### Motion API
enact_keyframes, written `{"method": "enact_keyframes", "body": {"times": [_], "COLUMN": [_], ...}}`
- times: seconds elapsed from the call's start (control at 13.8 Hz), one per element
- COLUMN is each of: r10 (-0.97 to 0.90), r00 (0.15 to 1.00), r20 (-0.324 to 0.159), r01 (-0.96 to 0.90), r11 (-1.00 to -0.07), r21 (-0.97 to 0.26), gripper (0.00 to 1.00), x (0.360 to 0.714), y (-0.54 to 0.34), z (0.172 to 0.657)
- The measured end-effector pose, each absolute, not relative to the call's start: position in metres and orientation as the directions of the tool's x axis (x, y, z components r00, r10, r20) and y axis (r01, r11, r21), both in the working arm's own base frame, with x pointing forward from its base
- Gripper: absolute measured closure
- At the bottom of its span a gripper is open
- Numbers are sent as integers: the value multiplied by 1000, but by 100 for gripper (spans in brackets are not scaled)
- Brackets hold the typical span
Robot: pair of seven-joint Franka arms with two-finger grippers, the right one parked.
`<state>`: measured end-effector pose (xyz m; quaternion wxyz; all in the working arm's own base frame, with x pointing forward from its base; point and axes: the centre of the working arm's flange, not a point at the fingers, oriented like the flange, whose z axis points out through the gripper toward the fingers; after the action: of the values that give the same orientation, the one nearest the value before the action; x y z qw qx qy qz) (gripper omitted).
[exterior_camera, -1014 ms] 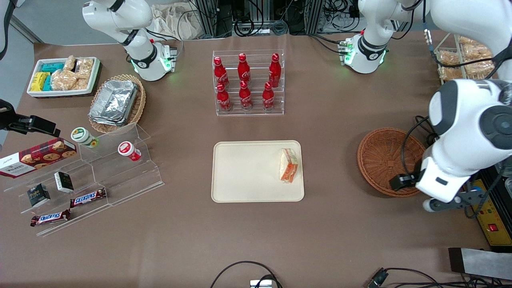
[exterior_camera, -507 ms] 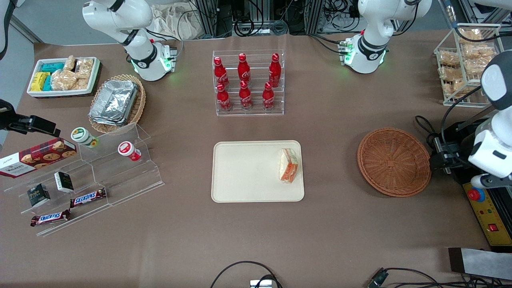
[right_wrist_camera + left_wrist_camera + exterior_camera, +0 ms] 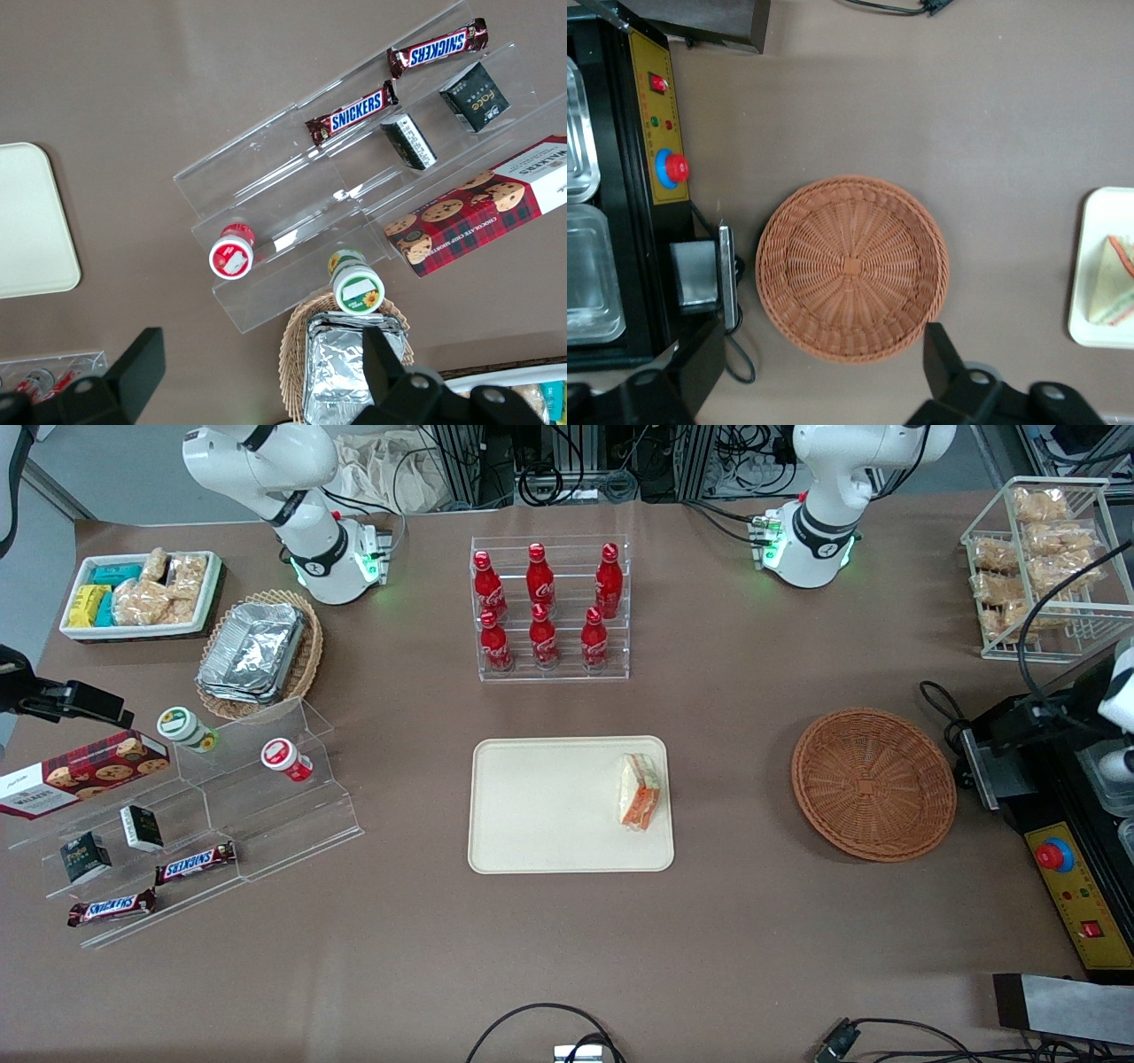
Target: Place sandwich from basket to tray
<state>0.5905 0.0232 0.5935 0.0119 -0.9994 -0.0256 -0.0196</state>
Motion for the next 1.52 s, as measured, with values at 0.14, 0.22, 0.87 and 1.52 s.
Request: {"method": "enact_keyframes", "body": {"times": [0.14,0.22,0.87,1.52], "r10": [53,56,9,-20], "r00": [998,998,998,999], "r20": [39,40,59,49], "r01": [54,57,9,-20], "r11": [-998,-998,-1000,-1000], "r21": [-18,-16,-5,7], "gripper": [0,0,0,0], "x": [577,571,549,538], "y": [26,29,7,-11], "z": [610,616,632,641]}}
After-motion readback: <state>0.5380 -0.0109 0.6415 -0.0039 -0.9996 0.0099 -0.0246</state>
